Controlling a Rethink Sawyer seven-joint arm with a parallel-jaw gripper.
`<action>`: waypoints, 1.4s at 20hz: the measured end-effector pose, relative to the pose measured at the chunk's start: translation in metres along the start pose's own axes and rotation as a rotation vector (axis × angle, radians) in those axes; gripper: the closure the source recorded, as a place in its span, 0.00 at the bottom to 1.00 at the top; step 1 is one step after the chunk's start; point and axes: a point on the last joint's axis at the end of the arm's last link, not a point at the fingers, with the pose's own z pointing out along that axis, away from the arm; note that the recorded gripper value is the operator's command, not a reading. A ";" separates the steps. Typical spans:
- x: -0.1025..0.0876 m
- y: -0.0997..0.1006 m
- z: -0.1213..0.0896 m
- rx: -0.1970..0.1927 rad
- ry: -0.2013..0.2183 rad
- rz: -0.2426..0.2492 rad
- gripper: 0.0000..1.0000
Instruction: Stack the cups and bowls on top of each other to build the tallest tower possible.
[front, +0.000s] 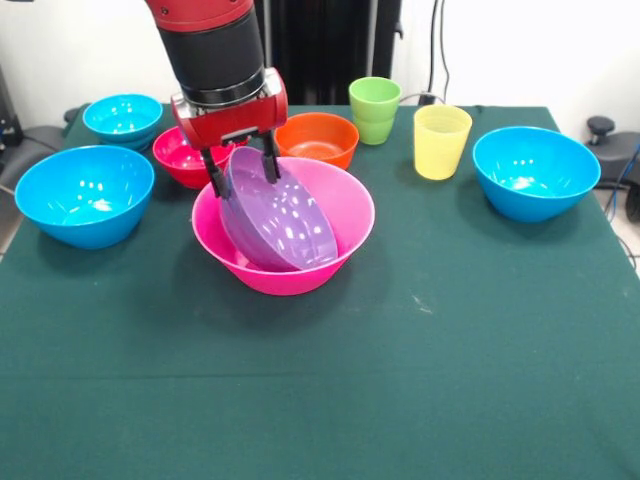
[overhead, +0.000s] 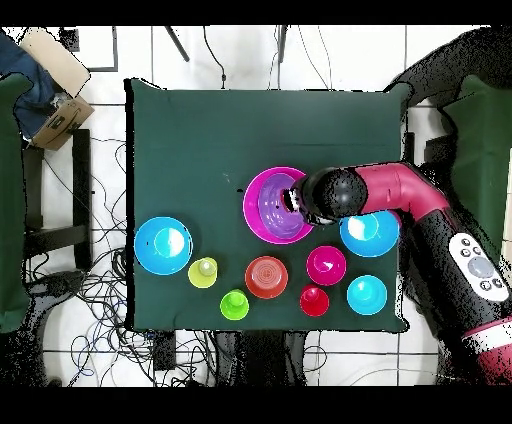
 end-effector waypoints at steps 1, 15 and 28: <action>-0.001 0.000 -0.001 -0.002 0.001 0.001 0.00; -0.028 0.018 -0.074 0.032 0.146 0.000 0.00; -0.090 0.054 -0.168 0.093 0.212 -0.013 0.00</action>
